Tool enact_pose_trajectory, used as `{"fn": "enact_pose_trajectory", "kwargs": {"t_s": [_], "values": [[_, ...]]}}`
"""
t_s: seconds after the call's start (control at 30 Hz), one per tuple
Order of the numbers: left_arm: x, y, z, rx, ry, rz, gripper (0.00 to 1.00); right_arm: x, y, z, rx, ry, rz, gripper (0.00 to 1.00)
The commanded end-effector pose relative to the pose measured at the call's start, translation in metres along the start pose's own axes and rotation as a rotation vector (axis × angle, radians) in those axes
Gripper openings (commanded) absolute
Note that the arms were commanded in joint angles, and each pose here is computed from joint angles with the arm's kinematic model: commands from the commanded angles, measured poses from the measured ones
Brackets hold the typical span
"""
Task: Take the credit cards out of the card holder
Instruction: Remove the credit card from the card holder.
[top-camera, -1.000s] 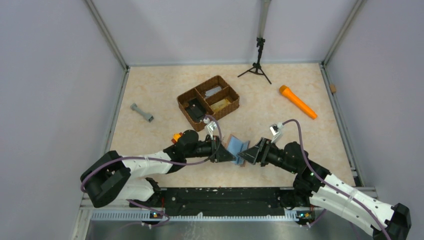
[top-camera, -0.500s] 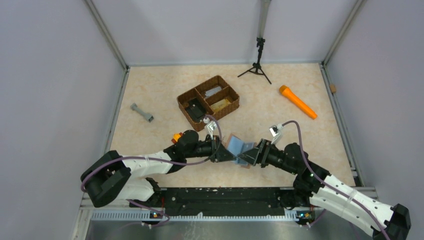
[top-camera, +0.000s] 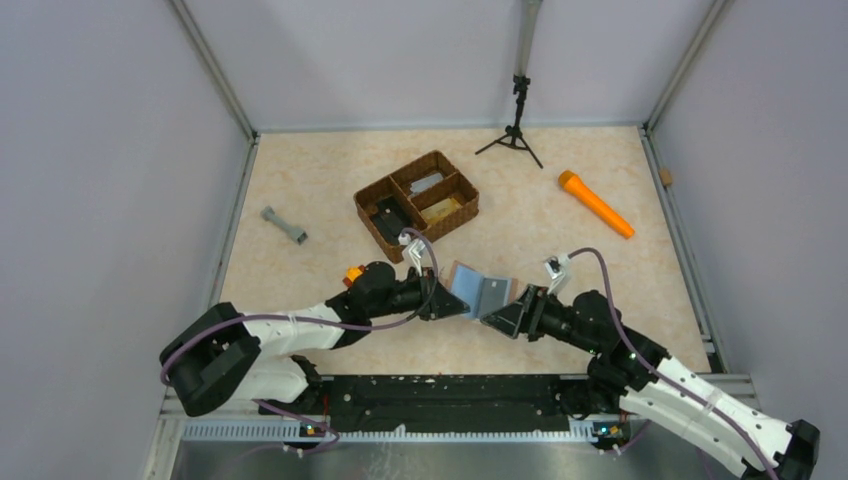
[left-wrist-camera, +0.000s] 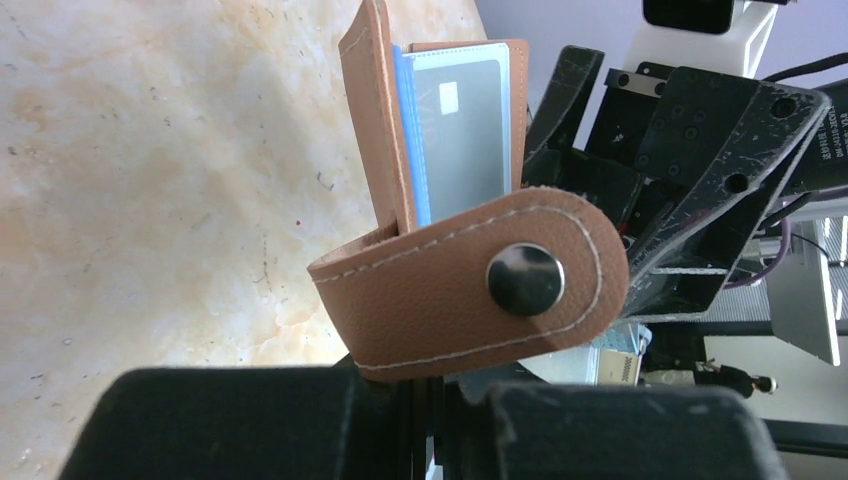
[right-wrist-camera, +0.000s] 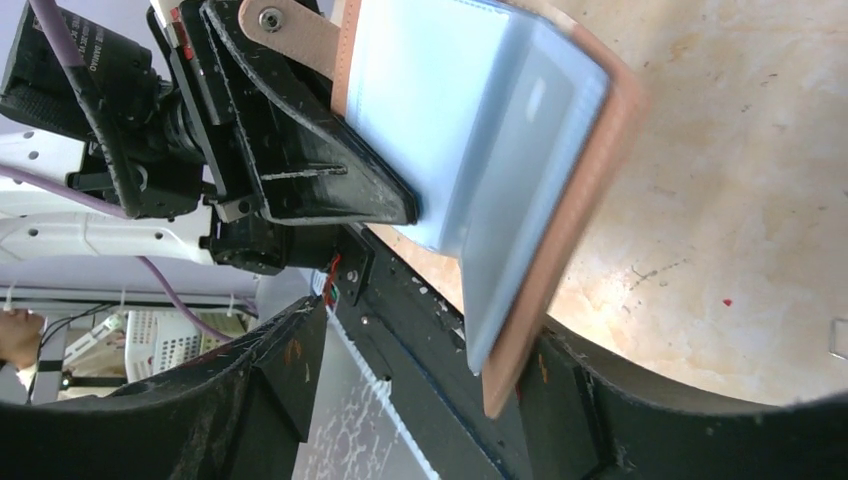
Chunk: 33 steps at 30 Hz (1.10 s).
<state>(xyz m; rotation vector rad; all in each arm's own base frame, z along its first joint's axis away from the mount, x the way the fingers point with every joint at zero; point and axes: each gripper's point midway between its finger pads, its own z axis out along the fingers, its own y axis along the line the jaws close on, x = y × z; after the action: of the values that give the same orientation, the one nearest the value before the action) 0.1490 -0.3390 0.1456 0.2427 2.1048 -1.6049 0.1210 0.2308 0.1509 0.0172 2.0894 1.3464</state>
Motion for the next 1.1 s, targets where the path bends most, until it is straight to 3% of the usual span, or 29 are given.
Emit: {"fn": "enact_pose_trajectory", "kwargs": {"t_s": [0.0, 0.2, 0.5, 0.77, 1.07], "values": [[-0.018, -0.011, -0.008, 0.029, -0.092, 0.031, 0.0, -0.013, 0.01, -0.013, -0.01, -0.047, -0.038, 0.64], [-0.02, -0.015, -0.01, 0.038, -0.09, 0.04, 0.0, -0.015, 0.006, -0.019, -0.001, -0.081, -0.032, 0.45], [-0.017, -0.017, -0.012, 0.05, -0.082, 0.034, 0.0, -0.031, 0.0, -0.024, 0.041, -0.168, 0.009, 0.43], [-0.016, -0.019, -0.013, 0.061, -0.073, 0.033, 0.0, -0.036, 0.001, -0.026, 0.034, -0.205, 0.025, 0.25], [-0.015, -0.023, -0.013, 0.074, -0.065, 0.033, 0.0, -0.034, -0.001, -0.024, 0.037, -0.198, 0.032, 0.17]]}}
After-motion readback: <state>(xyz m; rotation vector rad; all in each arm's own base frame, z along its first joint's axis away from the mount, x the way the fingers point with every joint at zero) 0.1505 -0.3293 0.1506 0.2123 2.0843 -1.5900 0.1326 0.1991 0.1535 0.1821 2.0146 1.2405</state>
